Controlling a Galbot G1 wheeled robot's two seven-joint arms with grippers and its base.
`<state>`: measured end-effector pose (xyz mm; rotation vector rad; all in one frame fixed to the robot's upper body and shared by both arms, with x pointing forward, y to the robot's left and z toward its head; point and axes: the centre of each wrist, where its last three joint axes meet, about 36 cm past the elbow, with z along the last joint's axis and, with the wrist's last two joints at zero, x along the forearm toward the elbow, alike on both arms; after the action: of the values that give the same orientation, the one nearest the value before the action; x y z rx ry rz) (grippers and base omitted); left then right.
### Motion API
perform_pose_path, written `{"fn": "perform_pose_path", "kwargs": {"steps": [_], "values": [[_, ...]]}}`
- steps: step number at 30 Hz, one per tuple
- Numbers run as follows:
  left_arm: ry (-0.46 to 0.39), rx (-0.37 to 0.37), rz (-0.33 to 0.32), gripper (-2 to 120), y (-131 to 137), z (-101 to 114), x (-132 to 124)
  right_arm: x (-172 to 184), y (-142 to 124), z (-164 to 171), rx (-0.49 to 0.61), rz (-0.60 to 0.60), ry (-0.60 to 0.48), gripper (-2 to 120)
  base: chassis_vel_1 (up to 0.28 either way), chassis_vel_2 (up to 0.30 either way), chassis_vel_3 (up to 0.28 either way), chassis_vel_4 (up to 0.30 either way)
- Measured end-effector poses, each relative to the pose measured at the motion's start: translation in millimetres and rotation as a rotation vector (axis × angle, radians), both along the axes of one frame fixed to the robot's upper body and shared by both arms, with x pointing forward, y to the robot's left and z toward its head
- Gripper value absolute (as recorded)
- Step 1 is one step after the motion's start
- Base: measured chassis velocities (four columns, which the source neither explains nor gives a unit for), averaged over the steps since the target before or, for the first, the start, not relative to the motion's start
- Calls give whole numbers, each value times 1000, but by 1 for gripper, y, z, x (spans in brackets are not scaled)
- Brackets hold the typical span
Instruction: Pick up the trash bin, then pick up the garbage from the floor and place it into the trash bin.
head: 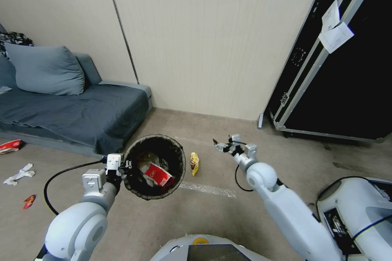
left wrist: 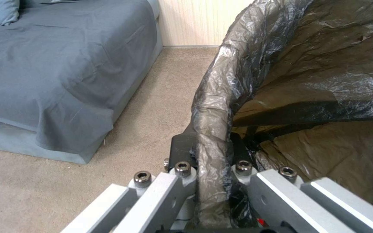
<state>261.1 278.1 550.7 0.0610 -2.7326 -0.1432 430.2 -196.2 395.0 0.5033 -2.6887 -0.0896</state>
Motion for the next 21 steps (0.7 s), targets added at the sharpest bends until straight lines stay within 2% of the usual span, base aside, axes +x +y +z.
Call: {"fn": "perform_pose_path", "kwargs": {"steps": [3, 5, 9, 11, 21], "values": [[2, 0, 0, 1, 0, 0, 0, 2, 9, -12, 12, 0, 30, 100, 0, 0, 0, 0], [9, 1, -1, 1, 0, -1, -1, 6, 25, -38, 17, -1, 76, 100, 0, 0, 0, 0], [11, 1, -1, 1, 0, -2, -2, 11, 35, -59, 7, -10, 110, 100, 0, 0, 0, 0], [12, 2, -1, 1, 1, -2, -2, 17, 43, -83, -16, -24, 145, 100, 0, 0, 0, 0], [20, 0, -10, 1, 1, -3, -3, 26, 56, -126, -109, -59, 159, 100, 0, 0, 0, 0]]}}
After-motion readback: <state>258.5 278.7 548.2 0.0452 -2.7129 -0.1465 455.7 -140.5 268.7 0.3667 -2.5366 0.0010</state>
